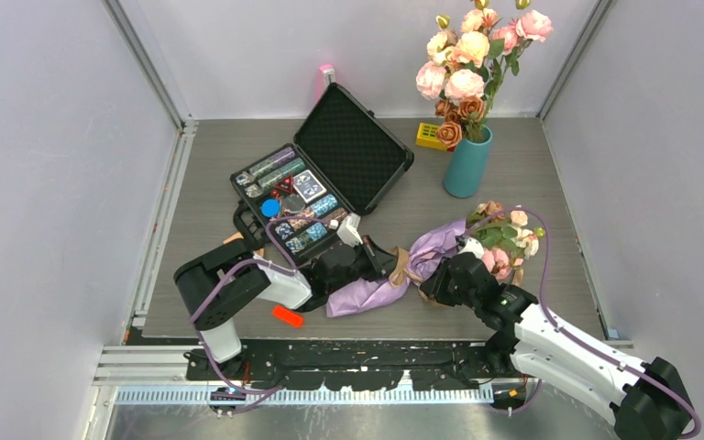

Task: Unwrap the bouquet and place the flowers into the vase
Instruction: Untie the ribbon from the wrapping paper.

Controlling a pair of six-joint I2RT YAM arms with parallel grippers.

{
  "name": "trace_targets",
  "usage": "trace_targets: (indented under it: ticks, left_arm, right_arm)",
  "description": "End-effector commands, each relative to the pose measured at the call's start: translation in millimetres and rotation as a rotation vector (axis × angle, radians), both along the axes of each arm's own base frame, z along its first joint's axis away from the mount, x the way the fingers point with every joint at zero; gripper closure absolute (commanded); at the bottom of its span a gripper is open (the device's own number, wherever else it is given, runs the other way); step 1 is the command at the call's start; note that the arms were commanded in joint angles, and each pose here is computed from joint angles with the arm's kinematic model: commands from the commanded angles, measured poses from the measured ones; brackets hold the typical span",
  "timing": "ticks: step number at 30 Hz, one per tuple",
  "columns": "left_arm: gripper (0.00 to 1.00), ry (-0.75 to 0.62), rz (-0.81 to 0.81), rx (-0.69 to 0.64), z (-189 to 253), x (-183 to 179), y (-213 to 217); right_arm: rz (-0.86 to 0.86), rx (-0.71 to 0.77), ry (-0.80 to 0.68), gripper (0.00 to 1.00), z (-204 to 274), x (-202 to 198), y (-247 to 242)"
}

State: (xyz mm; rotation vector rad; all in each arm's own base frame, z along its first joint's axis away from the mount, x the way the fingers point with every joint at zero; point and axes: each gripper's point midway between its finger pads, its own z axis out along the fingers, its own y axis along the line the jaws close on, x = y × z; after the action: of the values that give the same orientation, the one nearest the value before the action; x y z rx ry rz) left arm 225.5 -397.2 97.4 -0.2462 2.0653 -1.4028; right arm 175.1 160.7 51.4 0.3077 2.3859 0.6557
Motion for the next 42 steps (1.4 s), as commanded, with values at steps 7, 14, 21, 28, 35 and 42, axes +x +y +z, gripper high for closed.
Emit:
trace_targets:
  ticks: [7,14,21,28,35,42]
  left_arm:
    - [1.00,-0.013,-0.013,-0.108,22.6,7.1,-9.2]
    - [1.00,-0.004,-0.019,-0.110,21.1,6.8,-10.7]
    - [1.00,0.000,-0.018,-0.107,19.7,6.3,-9.9]
    - [1.00,0.004,-0.023,-0.103,19.2,5.9,-10.8]
    - [1.00,0.005,-0.022,-0.099,19.3,6.6,-10.7]
    - [1.00,0.005,-0.020,-0.097,20.2,8.1,-9.2]
  right_arm:
    - [0.091,0.050,-0.126,0.64,58.1,-0.7,6.1]
    - [0.243,0.105,-0.188,0.70,82.6,-4.3,28.9]
    - [0.304,0.127,-0.174,0.78,75.3,2.7,51.3]
    - [0.324,0.100,-0.174,0.79,65.1,8.0,62.4]
    - [0.296,0.025,-0.170,0.82,45.2,13.5,56.7]
    - [0.218,-0.048,-0.182,0.84,33.8,21.6,40.0]
